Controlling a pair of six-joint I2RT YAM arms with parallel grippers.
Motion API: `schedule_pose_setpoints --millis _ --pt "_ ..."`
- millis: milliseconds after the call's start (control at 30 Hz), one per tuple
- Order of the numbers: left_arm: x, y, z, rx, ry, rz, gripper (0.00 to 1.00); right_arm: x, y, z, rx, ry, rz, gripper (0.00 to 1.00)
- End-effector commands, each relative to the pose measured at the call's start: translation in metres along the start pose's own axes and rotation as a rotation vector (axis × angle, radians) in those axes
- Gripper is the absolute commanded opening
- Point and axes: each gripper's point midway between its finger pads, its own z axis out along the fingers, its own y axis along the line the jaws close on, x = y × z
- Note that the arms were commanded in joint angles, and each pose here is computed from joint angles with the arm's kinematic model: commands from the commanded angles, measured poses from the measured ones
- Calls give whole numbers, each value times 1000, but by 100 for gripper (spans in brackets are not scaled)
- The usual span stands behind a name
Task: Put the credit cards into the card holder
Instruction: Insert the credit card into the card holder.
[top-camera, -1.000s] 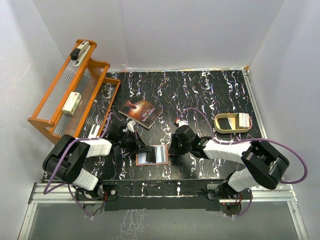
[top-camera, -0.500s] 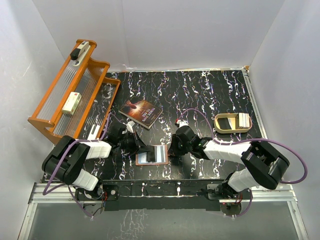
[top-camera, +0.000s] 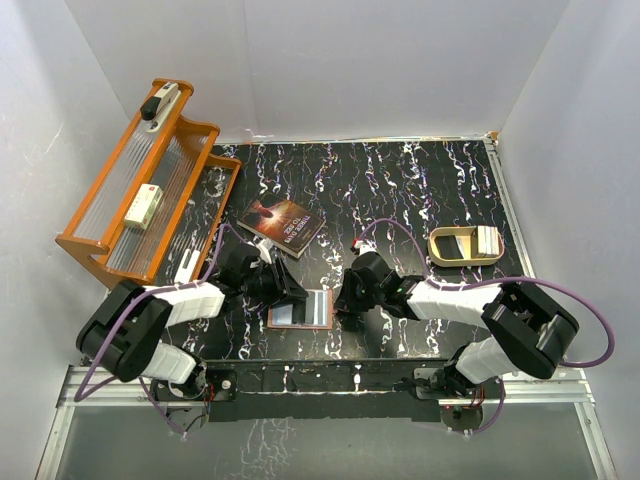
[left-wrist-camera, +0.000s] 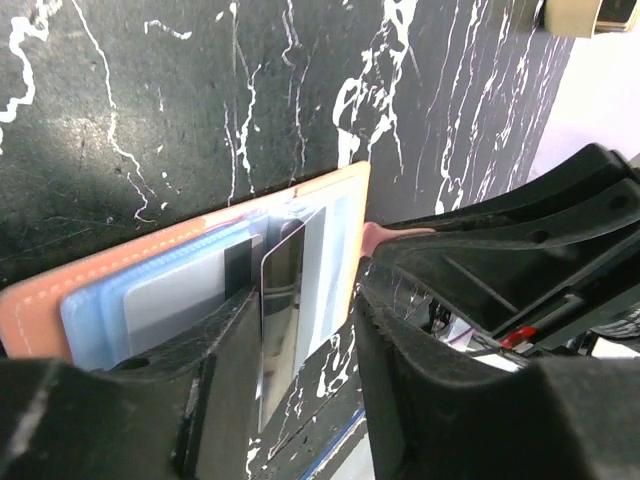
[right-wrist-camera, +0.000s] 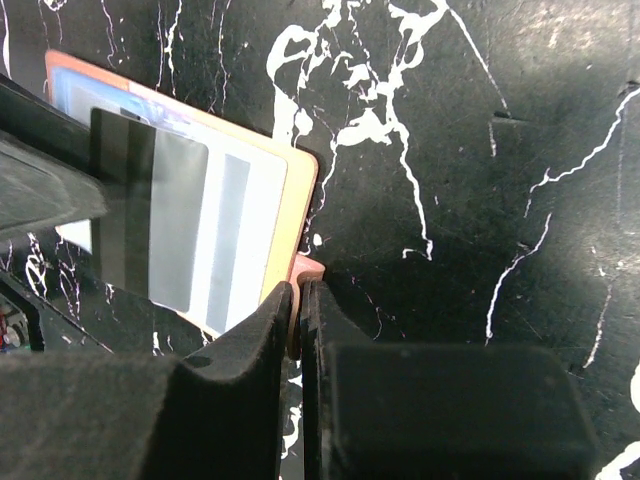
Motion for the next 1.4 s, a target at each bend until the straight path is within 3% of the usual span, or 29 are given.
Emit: schedule_pose_setpoints --millis 0,1000,1367 --pt "-10 -5 -14 -78 -39 35 41 -3 10 -2 -47 -18 7 0" --pt "4 -1 -18 -126 8 11 47 -4 18 -5 -88 -24 17 0" --pt "11 -9 -4 -103 35 16 37 -5 21 -5 -104 -30 24 0"
